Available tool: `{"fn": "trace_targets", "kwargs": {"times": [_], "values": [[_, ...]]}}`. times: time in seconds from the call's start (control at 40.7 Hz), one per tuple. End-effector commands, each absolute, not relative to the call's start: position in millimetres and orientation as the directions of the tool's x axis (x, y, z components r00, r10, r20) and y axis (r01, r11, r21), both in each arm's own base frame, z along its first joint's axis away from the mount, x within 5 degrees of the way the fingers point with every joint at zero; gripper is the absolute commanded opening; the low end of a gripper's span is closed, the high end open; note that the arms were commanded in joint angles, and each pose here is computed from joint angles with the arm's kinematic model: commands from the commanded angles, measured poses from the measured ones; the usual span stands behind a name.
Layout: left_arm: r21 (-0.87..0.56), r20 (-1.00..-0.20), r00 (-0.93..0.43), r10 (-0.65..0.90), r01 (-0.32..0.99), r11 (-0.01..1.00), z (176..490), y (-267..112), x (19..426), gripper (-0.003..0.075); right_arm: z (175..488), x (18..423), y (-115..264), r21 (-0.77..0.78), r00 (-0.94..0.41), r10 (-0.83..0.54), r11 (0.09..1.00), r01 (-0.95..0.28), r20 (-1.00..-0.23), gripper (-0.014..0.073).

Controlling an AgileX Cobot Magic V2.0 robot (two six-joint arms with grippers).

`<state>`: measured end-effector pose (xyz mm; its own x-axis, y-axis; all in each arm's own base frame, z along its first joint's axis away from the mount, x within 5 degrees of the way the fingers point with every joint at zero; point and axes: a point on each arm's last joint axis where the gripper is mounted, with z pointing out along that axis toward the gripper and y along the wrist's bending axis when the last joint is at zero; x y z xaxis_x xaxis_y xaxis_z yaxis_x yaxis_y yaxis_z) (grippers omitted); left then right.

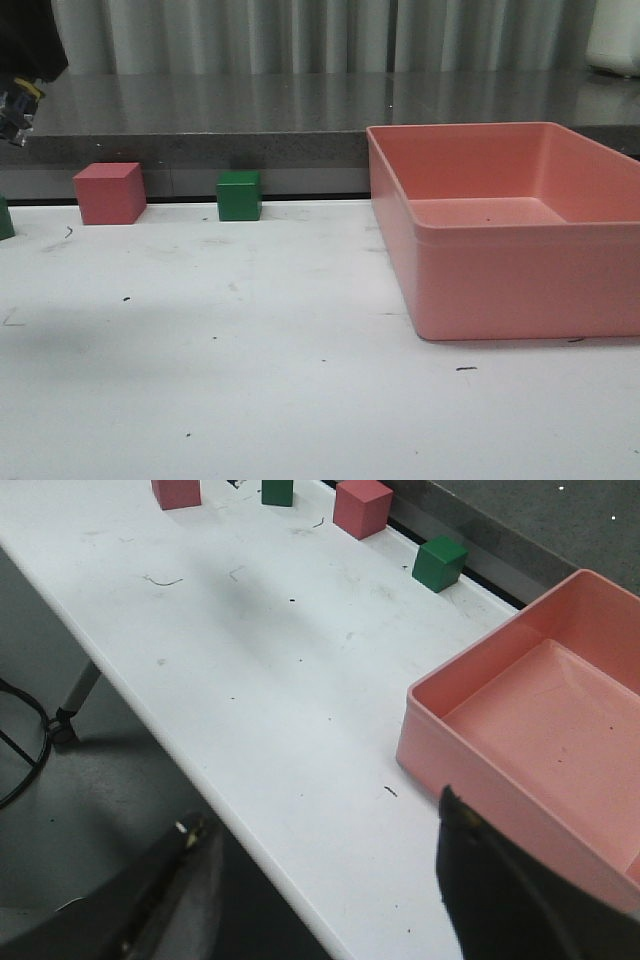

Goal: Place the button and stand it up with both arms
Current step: 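Lift the button with the left gripper and rotate it upright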

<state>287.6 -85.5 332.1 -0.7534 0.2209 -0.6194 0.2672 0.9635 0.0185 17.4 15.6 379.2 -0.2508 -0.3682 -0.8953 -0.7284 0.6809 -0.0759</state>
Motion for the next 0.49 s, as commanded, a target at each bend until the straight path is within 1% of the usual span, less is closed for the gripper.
{"fn": "trace_targets", "kwargs": {"times": [0.0, 0.123, 0.147, 0.172, 0.196, 0.27, 0.467], "values": [[0.019, -0.799, -0.574, 0.18, 0.275, 0.961, 354.2, -80.0, 269.6, 0.0176, 390.0, 19.8, 17.7, -0.089, -0.193, -0.325, 0.684, -0.724, -0.926, 0.0477], [0.02, -0.861, -0.482, 0.16, 0.282, 0.959, 338.3, -74.6, 249.7, 0.0176, 390.0, 19.8, 17.7, -0.089, -0.193, -0.325, 0.684, -0.724, -0.926, 0.0477], [0.021, -0.883, -0.444, 0.151, 0.284, 0.959, 337.8, -73.6, 245.9, 0.0176, 390.0, 19.8, 17.7, -0.089, -0.193, -0.325, 0.684, -0.724, -0.926, 0.0477], [0.023, -0.891, -0.429, 0.15, 0.287, 0.958, 330.9, -72.6, 242.0, 0.0176, 390.0, 19.8, 17.7, -0.089, -0.193, -0.325, 0.684, -0.724, -0.926, 0.0477], [0.022, -0.915, -0.38, 0.136, 0.289, 0.957, 328.8, -71.5, 237.4, 0.0176, 390.0, 19.8, 17.7, -0.089, -0.193, -0.325, 0.684, -0.724, -0.926, 0.0477], [0.02, -0.95, -0.291, 0.11, 0.296, 0.955, 317.5, -69.2, 227.0, 0.0176, 390.0, 19.8, 17.7, -0.089, -0.193, -0.325, 0.684, -0.724, -0.926, 0.0477], [0.013, -0.994, -0.103, 0.048, 0.314, 0.949, 277.6, -65.2, 206.6, 0.0176, 390.0, 19.8, 17.7, -0.089, -0.193, -0.325, 0.684, -0.724, -0.926, 0.0477]]}}
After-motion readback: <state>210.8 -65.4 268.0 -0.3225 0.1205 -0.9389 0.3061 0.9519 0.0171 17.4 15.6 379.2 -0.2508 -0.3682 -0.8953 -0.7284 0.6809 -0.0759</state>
